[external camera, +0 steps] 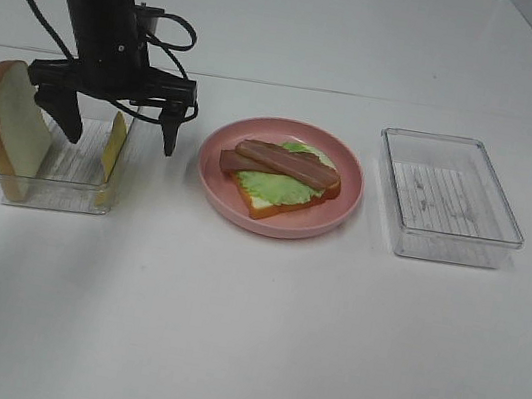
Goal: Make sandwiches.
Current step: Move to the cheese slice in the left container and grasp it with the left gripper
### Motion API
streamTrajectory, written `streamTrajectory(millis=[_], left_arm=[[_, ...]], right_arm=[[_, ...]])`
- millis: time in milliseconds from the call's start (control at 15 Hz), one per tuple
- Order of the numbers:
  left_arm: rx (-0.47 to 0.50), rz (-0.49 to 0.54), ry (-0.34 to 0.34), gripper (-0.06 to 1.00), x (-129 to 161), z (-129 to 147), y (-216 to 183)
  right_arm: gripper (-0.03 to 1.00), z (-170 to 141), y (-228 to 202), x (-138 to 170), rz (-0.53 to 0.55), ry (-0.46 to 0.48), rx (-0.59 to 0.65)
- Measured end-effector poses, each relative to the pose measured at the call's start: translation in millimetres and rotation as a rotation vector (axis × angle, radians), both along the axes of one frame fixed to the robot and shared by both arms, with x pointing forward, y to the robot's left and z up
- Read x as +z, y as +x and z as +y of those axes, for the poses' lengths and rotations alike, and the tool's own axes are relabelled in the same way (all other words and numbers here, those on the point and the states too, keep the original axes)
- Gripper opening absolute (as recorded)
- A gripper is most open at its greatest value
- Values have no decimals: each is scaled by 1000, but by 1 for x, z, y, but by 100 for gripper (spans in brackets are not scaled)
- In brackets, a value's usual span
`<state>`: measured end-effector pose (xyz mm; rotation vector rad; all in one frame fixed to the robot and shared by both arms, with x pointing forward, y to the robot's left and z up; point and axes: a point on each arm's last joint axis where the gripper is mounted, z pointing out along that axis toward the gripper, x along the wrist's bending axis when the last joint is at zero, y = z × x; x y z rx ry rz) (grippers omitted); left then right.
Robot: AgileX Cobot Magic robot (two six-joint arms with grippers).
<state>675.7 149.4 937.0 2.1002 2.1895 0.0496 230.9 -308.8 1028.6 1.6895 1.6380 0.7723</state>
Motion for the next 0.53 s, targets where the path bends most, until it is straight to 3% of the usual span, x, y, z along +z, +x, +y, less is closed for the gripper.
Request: streamTrajectory(millis=[333, 533], left_arm=[[8, 30, -11, 96, -11, -2, 0], [8, 35, -11, 86, -11, -2, 0]], right_arm=[[98, 0, 0, 0, 0, 0, 0], [98, 0, 0, 0, 0, 0, 0]])
